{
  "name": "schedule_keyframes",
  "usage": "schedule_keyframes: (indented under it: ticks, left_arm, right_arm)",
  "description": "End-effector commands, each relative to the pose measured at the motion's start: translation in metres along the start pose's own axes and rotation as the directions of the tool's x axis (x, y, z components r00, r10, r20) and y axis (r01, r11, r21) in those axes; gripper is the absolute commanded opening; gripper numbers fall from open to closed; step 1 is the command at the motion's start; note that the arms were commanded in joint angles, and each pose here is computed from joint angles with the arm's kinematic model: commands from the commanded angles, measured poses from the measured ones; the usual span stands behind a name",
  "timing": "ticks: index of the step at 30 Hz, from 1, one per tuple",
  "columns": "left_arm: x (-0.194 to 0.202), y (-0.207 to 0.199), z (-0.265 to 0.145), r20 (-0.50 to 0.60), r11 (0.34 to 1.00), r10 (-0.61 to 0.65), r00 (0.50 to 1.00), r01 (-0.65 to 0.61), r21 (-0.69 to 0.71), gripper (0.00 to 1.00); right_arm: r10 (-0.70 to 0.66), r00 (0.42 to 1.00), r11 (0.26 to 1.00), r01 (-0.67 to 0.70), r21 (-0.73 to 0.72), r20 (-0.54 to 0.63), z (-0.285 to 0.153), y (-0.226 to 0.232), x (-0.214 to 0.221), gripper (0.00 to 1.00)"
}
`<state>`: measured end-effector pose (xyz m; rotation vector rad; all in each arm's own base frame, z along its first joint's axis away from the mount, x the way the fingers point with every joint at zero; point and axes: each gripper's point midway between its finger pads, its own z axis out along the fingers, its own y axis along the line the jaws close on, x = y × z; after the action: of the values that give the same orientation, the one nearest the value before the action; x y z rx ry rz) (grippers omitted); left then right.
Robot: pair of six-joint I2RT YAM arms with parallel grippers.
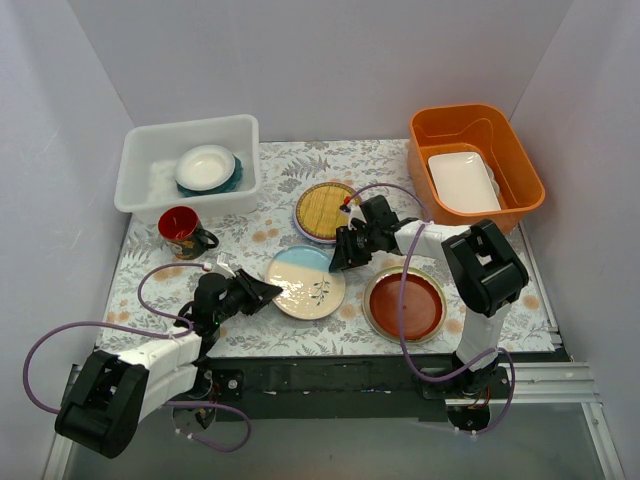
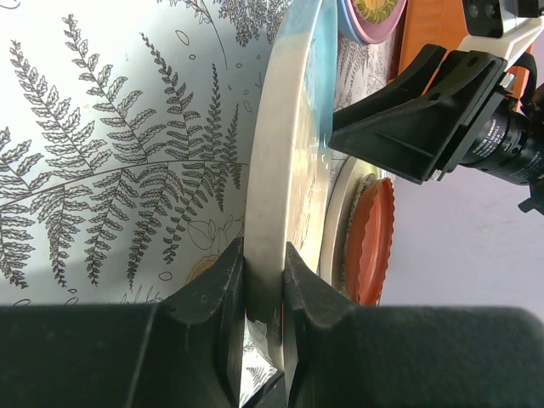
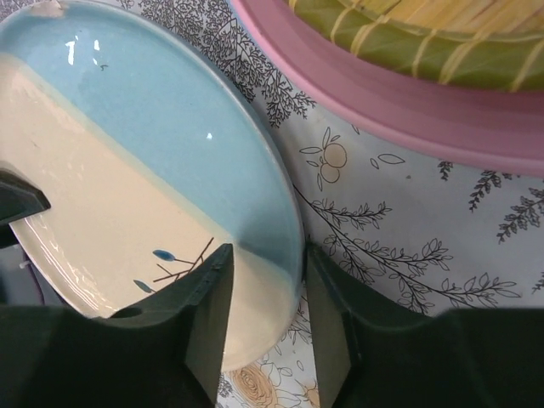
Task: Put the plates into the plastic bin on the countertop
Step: Pick up the plate at the center of the board.
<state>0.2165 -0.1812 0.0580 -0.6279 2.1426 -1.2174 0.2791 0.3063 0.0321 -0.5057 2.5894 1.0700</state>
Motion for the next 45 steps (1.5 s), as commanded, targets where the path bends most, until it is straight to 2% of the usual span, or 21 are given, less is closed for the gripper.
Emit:
schedule_keyframes:
  ticks: [1,3,7,10,18,30,45]
  left_arm:
    - [0.001,-0.006,0.0,-0.015,0.998,0.055,0.998,-0.055,0.005,0.0]
    - [0.001,-0.006,0.0,-0.012,0.998,0.056,0.998,-0.056,0.003,0.0]
    - [0.0,-0.004,-0.001,-0.01,0.998,0.059,0.998,-0.059,-0.006,0.0]
    - [0.0,-0.005,-0.001,-0.008,0.998,0.063,0.998,-0.063,-0.009,0.0]
    - [-0.001,-0.004,-0.001,-0.009,0.998,0.065,0.998,-0.065,-0.018,0.0]
    - [-0.003,-0.009,-0.002,-0.003,0.998,0.066,0.998,-0.067,-0.015,0.0]
    - [-0.023,-0.055,-0.012,0.047,0.994,0.091,0.995,-0.094,0.053,0.0]
  right_arm:
    - [-0.037,0.999,0.999,0.038,-0.038,0.009,-0.003,0.016,0.001,0.52]
    - [-0.044,0.999,0.998,0.044,-0.036,0.018,-0.004,0.017,0.0,0.55]
    - [-0.06,0.997,0.998,0.06,-0.019,0.04,-0.009,0.016,-0.003,0.72]
    - [-0.064,0.997,0.998,0.064,-0.004,0.043,-0.01,0.014,-0.002,0.8]
    - [-0.074,0.996,0.997,0.074,-0.003,0.059,-0.013,0.016,-0.005,0.89]
    - [-0.088,0.993,0.996,0.088,0.002,0.083,-0.02,0.02,-0.01,0.9]
    - [-0.119,0.982,0.993,0.117,0.018,0.147,-0.04,0.032,-0.022,0.89]
